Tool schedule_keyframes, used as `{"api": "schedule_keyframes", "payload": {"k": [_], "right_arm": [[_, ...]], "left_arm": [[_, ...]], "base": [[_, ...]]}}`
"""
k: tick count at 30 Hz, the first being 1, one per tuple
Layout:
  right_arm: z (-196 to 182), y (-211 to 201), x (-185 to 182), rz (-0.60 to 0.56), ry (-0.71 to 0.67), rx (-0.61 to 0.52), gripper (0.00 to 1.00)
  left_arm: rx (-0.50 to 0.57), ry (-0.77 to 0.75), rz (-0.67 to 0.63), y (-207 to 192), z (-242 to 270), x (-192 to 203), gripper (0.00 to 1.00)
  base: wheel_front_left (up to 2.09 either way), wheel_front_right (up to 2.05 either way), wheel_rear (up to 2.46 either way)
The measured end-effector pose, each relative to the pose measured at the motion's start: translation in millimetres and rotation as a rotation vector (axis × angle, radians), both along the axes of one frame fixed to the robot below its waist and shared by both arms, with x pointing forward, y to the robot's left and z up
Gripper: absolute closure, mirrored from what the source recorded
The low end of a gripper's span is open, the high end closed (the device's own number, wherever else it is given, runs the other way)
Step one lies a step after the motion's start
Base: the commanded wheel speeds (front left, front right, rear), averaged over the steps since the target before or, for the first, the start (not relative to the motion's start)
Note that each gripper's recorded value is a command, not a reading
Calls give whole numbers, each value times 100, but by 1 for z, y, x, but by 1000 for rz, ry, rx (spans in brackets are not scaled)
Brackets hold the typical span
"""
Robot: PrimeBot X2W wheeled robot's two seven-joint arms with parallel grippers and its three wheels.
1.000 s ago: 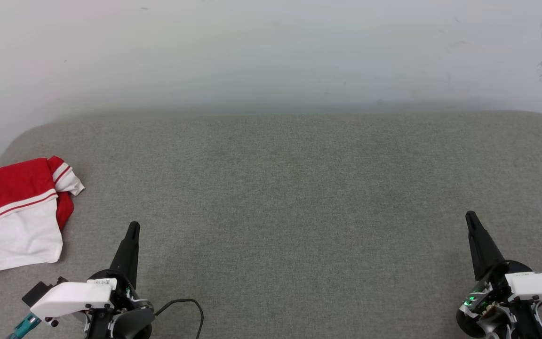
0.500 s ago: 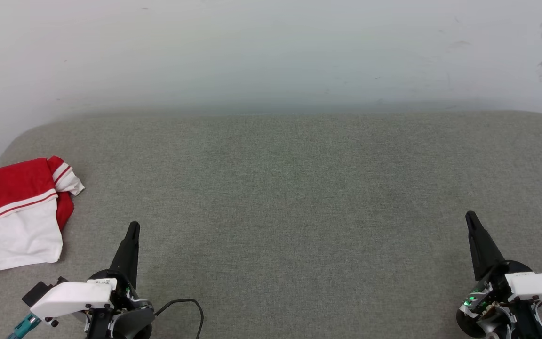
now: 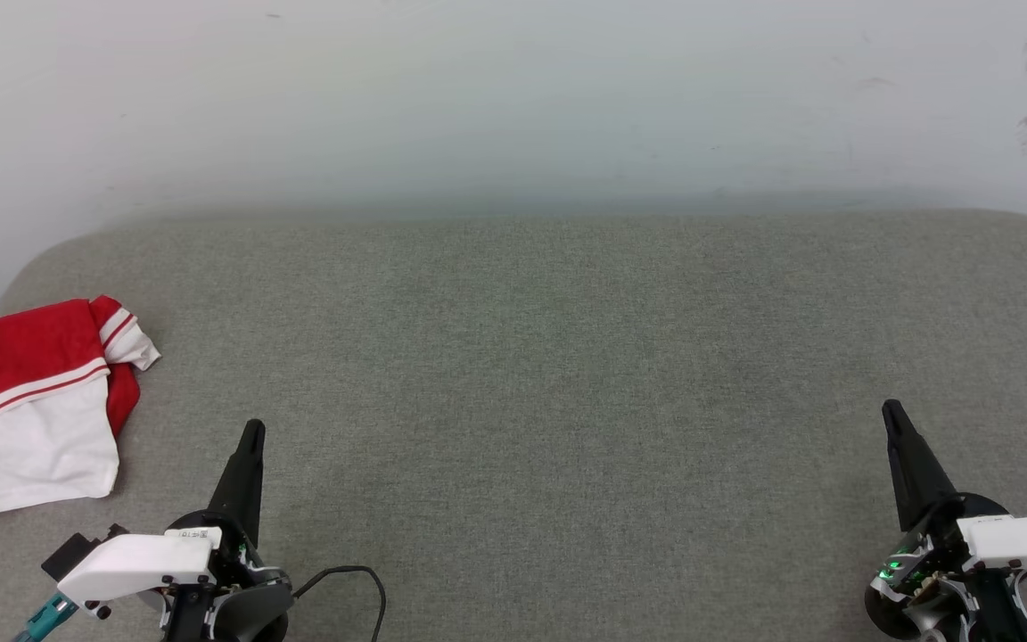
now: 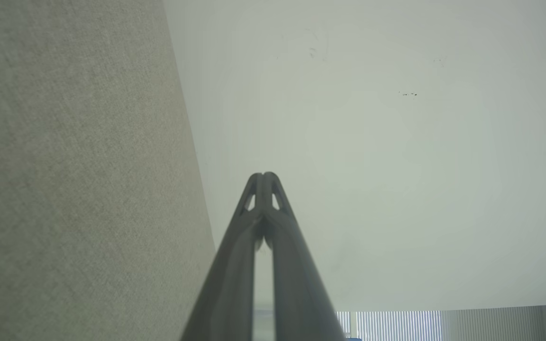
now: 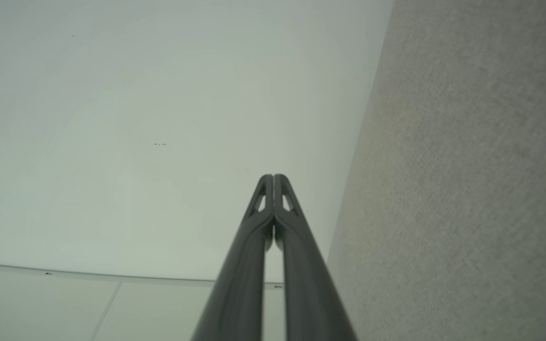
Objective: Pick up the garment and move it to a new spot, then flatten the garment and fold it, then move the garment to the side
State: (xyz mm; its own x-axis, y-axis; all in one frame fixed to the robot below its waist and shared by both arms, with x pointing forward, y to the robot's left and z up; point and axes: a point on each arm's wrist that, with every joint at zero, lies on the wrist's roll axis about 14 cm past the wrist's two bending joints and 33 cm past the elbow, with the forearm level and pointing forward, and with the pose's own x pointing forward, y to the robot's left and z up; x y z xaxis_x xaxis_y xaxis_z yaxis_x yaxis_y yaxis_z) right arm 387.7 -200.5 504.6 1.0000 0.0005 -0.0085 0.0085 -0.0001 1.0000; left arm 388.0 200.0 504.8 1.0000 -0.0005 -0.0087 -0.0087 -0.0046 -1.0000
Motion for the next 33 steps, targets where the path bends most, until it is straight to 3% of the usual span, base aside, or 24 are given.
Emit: {"api": "schedule_keyframes", "payload": {"k": [10, 11, 17, 33], "right_arm": [[0, 0, 0, 0, 0, 0, 100], [-3, 0, -1, 0, 9, 0, 0], [-36, -1, -18, -8, 109, 4, 0], [-36, 2, -17, -28, 111, -92, 0]], "left_arm": [[0, 0, 0, 0, 0, 0, 100], [-1, 8, 0, 0, -3, -1, 0], [-11, 106, 5, -1, -35, -17, 0], [42, 105, 60, 5, -35, -19, 0]], "base": [[0, 0, 0], [0, 0, 0], [0, 0, 0], [0, 0, 0]]}}
